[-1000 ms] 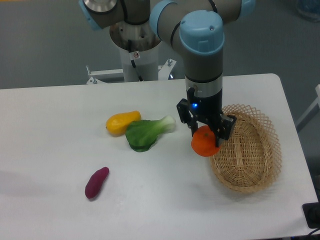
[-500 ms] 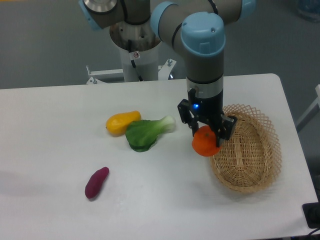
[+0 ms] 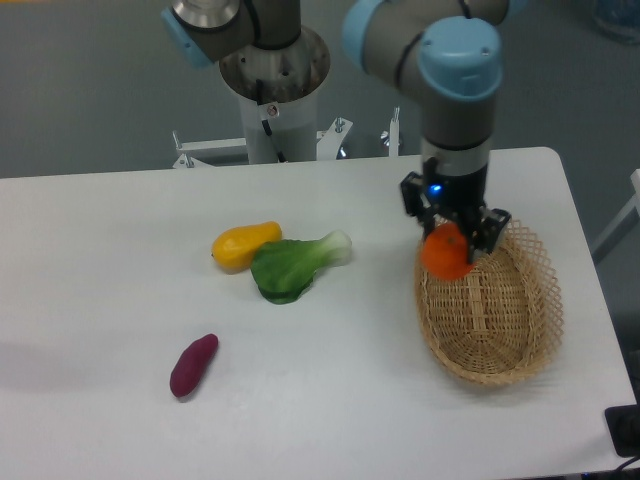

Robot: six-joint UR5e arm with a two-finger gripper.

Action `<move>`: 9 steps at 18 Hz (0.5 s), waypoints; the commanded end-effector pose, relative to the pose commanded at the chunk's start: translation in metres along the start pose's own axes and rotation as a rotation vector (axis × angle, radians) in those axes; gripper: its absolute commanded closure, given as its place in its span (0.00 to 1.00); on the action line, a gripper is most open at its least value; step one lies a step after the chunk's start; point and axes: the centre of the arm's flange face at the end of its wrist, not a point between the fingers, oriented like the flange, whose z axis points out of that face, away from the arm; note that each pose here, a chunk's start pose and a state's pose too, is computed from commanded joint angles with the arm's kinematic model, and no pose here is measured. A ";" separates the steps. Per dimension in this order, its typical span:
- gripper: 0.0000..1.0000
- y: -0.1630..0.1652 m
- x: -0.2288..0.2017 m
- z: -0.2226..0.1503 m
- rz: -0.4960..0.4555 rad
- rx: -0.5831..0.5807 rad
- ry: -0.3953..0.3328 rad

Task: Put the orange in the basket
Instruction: 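Carry the held orange up and over the wicker basket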

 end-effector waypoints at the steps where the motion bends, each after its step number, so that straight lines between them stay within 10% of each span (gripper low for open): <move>1: 0.37 0.003 0.001 0.008 -0.004 -0.001 -0.003; 9: 0.37 0.009 -0.001 0.107 -0.084 -0.006 0.018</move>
